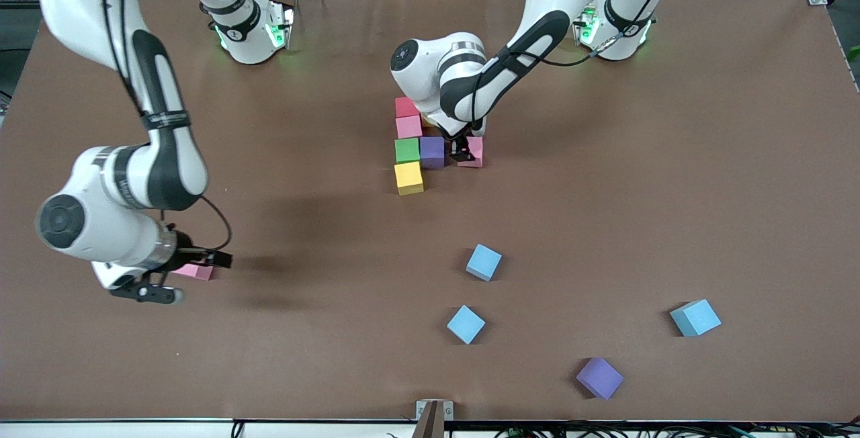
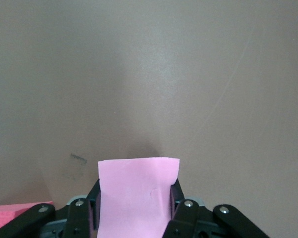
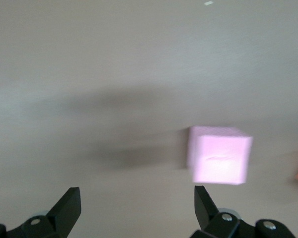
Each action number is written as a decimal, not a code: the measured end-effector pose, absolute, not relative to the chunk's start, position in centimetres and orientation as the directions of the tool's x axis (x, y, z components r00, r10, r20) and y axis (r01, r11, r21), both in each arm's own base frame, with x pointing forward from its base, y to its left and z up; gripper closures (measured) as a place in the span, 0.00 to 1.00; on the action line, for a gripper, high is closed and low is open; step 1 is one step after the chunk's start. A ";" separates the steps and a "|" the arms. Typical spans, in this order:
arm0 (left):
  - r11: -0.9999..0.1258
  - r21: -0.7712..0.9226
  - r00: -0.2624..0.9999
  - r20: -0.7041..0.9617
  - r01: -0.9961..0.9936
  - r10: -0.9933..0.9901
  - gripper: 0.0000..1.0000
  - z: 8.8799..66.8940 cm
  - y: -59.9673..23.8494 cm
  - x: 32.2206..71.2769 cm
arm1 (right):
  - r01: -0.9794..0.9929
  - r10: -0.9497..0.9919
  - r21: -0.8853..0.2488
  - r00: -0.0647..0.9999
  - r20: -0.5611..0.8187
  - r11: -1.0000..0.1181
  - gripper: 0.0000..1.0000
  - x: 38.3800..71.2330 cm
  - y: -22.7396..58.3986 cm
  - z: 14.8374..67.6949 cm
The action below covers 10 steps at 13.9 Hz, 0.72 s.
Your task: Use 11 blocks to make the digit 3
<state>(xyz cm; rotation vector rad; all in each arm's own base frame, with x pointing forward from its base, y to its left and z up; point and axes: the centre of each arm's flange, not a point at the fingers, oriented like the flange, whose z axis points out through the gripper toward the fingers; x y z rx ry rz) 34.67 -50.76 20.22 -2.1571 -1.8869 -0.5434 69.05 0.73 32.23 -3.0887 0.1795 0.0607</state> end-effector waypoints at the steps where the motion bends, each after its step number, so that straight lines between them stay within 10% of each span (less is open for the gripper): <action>1: -0.145 0.074 0.102 0.413 0.987 0.905 0.47 20.2 -50.8 34.9 | -0.106 -0.104 -0.044 0.994 -0.046 -0.993 0.00 69.0 -1.3 31.8; 10: -0.146 0.074 0.106 0.391 0.987 0.914 0.47 20.0 -52.3 34.9 | -0.120 -0.116 -0.024 0.984 -0.133 -0.992 0.00 68.3 -6.2 25.1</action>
